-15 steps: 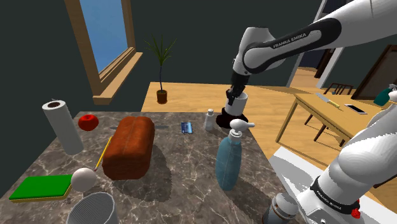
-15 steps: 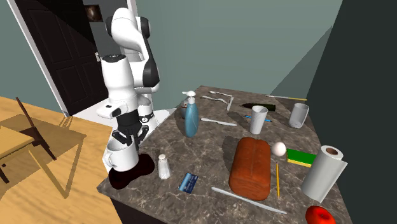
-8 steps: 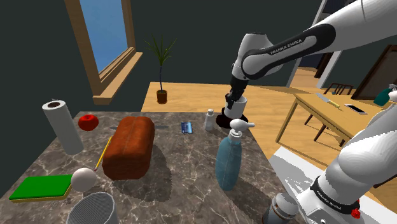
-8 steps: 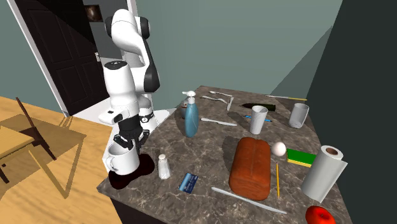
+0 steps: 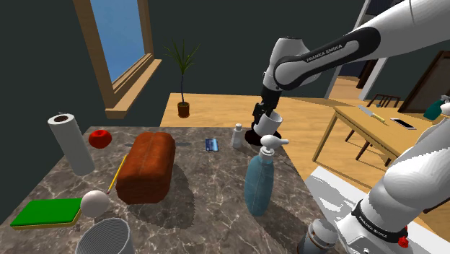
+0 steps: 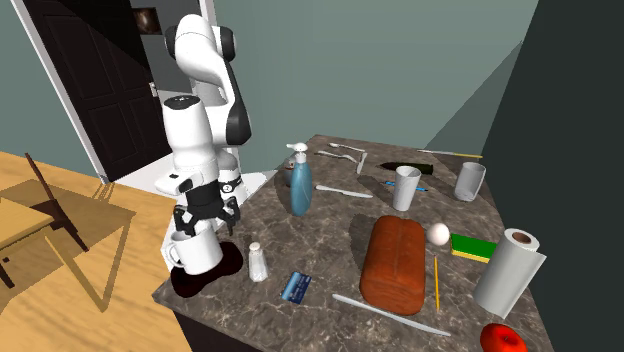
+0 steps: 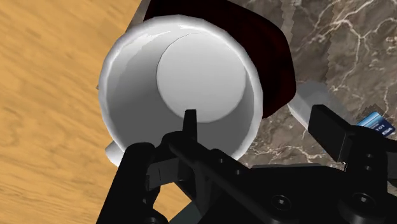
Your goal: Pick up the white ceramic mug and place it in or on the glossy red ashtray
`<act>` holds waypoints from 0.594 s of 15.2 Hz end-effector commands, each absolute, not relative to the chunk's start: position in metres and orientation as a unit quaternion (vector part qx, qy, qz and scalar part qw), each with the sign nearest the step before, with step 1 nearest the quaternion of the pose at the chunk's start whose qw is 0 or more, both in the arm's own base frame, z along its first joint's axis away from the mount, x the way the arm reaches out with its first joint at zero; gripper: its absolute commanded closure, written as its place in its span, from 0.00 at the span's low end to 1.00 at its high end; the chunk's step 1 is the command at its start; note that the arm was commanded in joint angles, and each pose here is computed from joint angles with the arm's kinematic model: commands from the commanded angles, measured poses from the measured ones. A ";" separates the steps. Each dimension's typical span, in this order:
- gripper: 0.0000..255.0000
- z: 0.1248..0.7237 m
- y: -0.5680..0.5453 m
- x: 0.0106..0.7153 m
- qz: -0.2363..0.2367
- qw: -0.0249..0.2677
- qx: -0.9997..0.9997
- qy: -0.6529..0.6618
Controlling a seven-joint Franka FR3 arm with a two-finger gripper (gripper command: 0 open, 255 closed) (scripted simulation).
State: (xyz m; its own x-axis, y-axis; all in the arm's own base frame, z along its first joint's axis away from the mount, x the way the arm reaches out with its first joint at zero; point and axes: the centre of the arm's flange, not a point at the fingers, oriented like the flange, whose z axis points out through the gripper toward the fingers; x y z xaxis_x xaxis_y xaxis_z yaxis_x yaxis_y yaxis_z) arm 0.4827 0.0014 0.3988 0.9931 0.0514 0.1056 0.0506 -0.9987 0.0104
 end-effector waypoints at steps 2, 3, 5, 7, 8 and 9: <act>0.00 0.399 0.001 0.483 0.053 0.004 0.998 0.026; 0.00 0.412 0.001 0.481 0.053 0.004 0.998 0.026; 0.00 0.438 0.002 0.478 0.053 0.004 0.998 0.026; 0.00 0.449 0.002 0.477 0.053 0.004 0.998 0.026; 0.00 0.449 0.002 0.477 0.053 0.004 0.998 0.026; 0.00 0.449 0.002 0.477 0.053 0.004 0.998 0.026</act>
